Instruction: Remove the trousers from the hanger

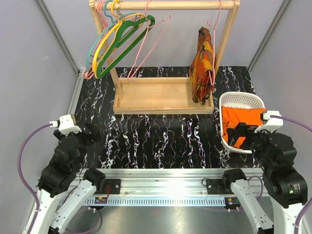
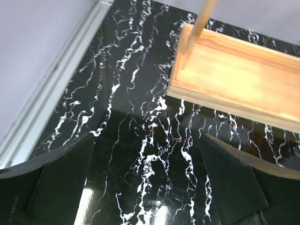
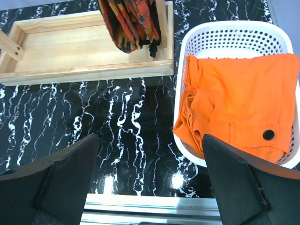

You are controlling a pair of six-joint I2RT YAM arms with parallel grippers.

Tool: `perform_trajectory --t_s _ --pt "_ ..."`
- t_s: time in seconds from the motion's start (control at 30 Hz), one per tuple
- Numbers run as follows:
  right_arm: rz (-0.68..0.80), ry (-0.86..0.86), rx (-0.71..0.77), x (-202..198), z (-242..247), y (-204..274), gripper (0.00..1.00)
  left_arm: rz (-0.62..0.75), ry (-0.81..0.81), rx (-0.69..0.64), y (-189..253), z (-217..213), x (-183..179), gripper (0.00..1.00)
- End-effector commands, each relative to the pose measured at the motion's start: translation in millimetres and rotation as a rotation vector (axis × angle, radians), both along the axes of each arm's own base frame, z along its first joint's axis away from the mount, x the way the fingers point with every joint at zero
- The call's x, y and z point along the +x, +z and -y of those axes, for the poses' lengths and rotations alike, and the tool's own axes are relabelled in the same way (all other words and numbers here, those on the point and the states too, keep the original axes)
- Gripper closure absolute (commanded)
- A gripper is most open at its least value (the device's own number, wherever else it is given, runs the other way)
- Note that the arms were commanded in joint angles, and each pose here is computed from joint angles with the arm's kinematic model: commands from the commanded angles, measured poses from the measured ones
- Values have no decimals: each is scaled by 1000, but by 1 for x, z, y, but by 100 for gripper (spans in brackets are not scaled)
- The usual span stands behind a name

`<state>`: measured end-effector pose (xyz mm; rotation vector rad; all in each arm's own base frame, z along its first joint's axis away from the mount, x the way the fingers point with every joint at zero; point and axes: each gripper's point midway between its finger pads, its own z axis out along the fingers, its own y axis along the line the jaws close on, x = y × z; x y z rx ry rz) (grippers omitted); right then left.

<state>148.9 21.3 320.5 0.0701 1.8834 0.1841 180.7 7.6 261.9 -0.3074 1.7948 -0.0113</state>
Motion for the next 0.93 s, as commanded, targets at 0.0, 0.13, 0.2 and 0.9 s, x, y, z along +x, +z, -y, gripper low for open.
perform_trajectory --t_s 0.0,0.13,0.2,0.9 --pt "35 -37 -9 5 6 5 1 68 -66 -21 15 12 6 1" --pt "29 -36 -12 10 6 2 1 52 -56 -20 10 12 8 1" --pt "31 -40 -11 14 5 2 1 47 -46 -19 10 10 7 1" --pt "-17 17 -39 32 -5 3 0 49 -28 -4 6 6 13 1"
